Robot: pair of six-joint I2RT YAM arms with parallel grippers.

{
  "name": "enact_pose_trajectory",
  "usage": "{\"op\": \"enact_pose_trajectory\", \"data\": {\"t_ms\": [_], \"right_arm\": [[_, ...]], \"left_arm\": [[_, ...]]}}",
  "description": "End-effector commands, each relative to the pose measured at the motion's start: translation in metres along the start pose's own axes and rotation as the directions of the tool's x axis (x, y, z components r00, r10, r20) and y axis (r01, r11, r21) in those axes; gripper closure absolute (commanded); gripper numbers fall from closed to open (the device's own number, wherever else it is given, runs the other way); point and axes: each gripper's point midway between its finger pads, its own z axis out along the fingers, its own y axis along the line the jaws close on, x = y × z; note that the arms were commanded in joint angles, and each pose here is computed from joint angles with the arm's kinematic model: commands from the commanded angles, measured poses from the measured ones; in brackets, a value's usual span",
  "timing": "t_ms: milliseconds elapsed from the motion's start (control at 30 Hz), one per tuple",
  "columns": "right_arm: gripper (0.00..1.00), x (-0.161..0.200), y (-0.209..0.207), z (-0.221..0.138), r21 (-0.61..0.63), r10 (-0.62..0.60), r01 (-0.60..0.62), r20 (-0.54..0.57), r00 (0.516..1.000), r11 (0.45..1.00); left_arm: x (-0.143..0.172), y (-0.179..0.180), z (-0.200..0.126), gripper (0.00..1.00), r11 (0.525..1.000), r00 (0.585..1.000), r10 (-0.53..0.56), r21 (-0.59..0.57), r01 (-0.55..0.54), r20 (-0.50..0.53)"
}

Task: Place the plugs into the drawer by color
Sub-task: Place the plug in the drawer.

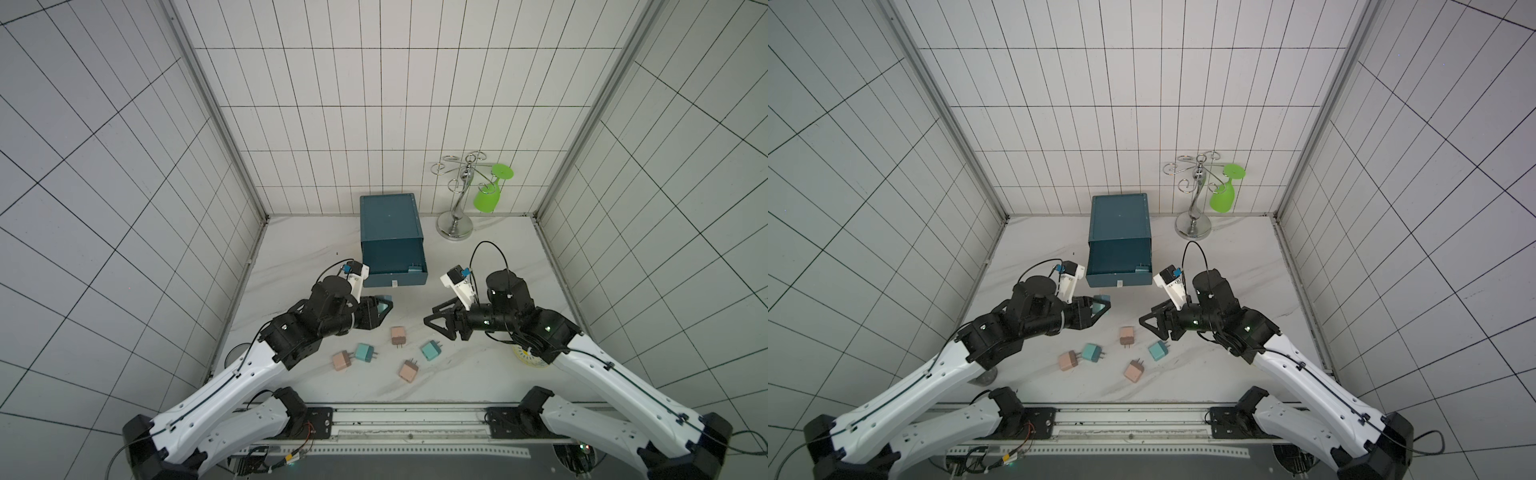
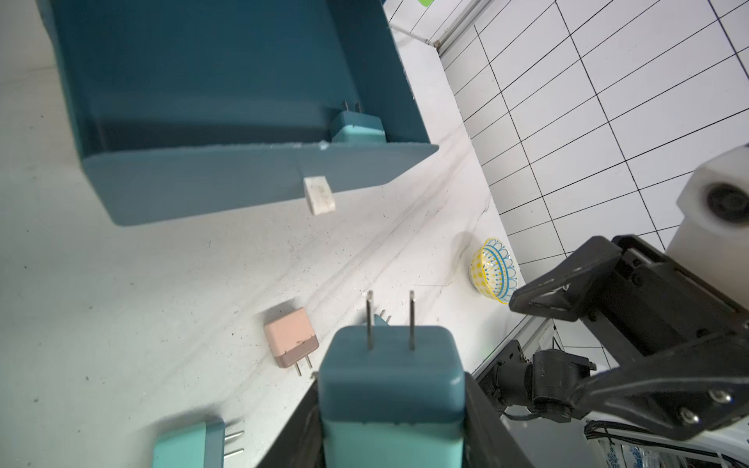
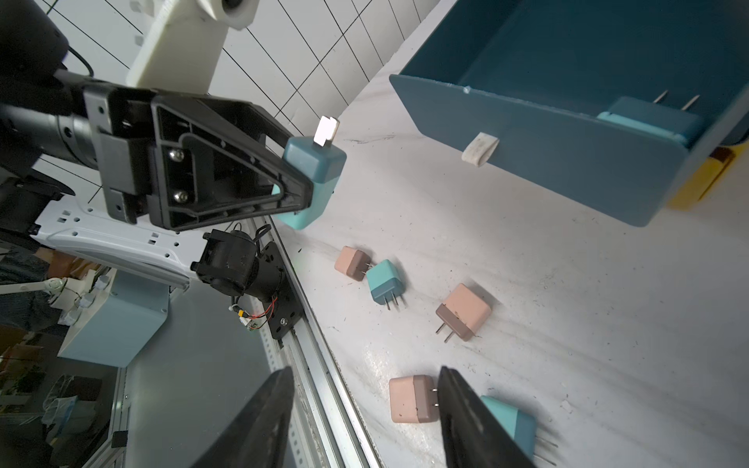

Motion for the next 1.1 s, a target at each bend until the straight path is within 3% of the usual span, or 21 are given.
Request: {"op": "enact_pose_trajectory", "data": {"t_ms": [0, 67, 200, 333, 400, 500, 633, 800, 933, 1000, 1067], "right_arm": [[0.4, 0.002, -0.034, -0.01, 0.191, 0.004, -0.013, 0.044, 0.999, 0.981], [0.4, 0.001, -0.047, -0.021, 0.286, -0.006, -0.015, 0.072, 0.997, 0.958], [0.38, 0.0, -0.055, -0.034, 0.348, -0.02, -0.021, 0.115, 0.993, 0.937], [0.38, 0.001, -0.057, -0.033, 0.359, -0.014, -0.024, 0.103, 0.995, 0.933], [0.4, 0.002, -0.056, -0.031, 0.349, -0.01, -0.024, 0.094, 0.996, 0.937], [0.41, 0.002, -0.055, -0.028, 0.335, -0.003, -0.028, 0.091, 0.996, 0.942], [0.41, 0.004, -0.057, -0.026, 0.343, 0.001, -0.03, 0.084, 0.996, 0.939], [0.4, 0.006, -0.059, -0.02, 0.338, 0.014, -0.034, 0.062, 0.998, 0.94], [0.41, 0.006, -0.059, -0.019, 0.338, 0.015, -0.034, 0.058, 0.998, 0.94], [0.41, 0.006, -0.061, -0.02, 0.345, 0.015, -0.035, 0.06, 0.998, 0.938], [0.41, 0.006, -0.062, -0.019, 0.349, 0.015, -0.035, 0.061, 0.998, 0.936]], "left_arm": [[-0.047, 0.006, -0.009, 0.98, 0.979, 0.993, 0.093, -0.19, -0.078, 0.074], [-0.066, 0.014, -0.004, 1.0, 0.946, 0.991, 0.126, -0.307, -0.104, 0.054], [-0.082, 0.032, 0.022, 1.0, 0.902, 0.994, 0.094, -0.418, -0.107, -0.051], [-0.089, 0.039, 0.053, 1.0, 0.888, 0.985, 0.077, -0.438, -0.139, -0.156], [-0.095, 0.045, 0.061, 1.0, 0.858, 0.978, 0.065, -0.49, -0.155, -0.196], [-0.106, 0.059, 0.069, 1.0, 0.801, 0.974, 0.058, -0.572, -0.175, -0.217], [-0.105, 0.07, 0.08, 1.0, 0.791, 0.972, 0.037, -0.588, -0.172, -0.234], [-0.103, 0.102, 0.081, 1.0, 0.7, 0.966, 0.011, -0.688, -0.193, -0.259], [-0.097, 0.107, 0.092, 0.99, 0.712, 0.957, -0.012, -0.674, -0.195, -0.29], [-0.096, 0.109, 0.096, 0.88, 0.713, 0.957, -0.013, -0.673, -0.195, -0.29], [-0.095, 0.111, 0.1, 0.84, 0.713, 0.956, -0.017, -0.675, -0.193, -0.291]]}}
